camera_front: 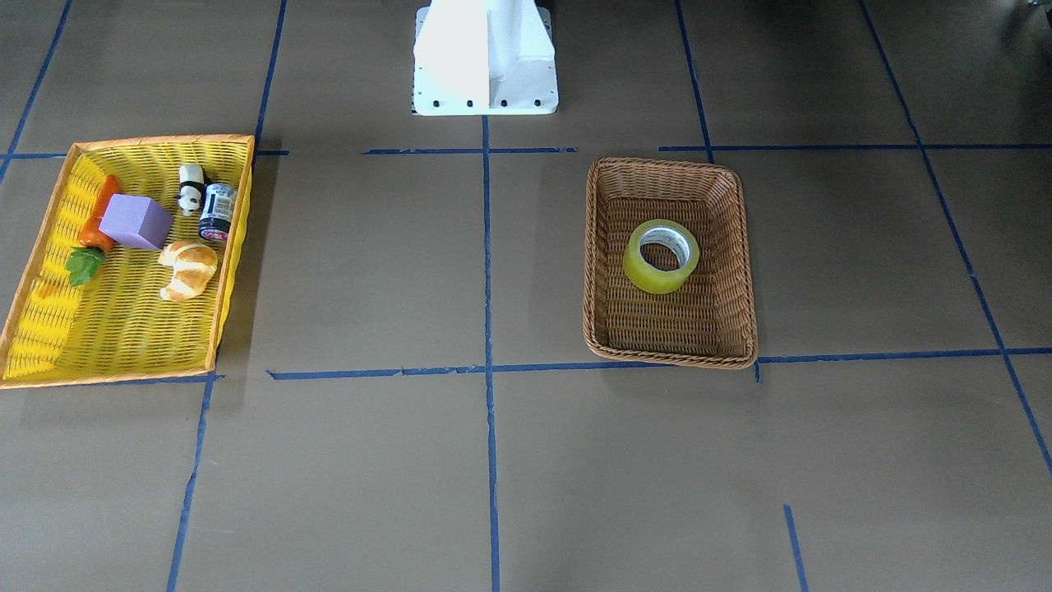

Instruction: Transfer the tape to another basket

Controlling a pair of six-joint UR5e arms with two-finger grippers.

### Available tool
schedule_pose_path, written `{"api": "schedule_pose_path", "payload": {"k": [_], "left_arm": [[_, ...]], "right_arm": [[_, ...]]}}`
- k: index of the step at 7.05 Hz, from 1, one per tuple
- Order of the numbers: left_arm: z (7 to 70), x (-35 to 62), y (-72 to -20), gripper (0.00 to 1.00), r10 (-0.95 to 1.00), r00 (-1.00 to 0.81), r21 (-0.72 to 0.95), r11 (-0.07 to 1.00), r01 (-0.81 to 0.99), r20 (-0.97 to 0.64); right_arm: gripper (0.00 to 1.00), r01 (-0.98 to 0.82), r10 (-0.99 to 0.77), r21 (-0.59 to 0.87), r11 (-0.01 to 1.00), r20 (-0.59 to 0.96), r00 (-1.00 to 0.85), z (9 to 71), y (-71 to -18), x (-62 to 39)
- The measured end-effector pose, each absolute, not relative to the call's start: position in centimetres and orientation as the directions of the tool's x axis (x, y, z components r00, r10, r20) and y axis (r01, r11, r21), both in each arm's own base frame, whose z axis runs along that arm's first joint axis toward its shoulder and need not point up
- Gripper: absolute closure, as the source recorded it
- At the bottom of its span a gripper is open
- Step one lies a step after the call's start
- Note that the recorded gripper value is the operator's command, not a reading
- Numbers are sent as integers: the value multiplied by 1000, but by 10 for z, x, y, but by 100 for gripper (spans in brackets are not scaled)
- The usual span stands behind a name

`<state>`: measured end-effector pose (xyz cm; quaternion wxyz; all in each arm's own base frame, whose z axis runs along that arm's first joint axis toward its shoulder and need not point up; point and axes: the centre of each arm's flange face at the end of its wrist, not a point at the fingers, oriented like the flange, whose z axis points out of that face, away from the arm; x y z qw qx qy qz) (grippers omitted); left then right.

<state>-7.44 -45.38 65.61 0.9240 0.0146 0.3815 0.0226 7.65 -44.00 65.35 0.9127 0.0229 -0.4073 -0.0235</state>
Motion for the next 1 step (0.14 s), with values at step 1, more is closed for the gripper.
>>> {"api": "schedule_pose_path", "payload": {"k": [1], "left_arm": [[657,-74,-454,0,53,708,44,999,-31,-705]], "right_arm": [[0,24,-63,62,998,742,667,653,-440,77]]}}
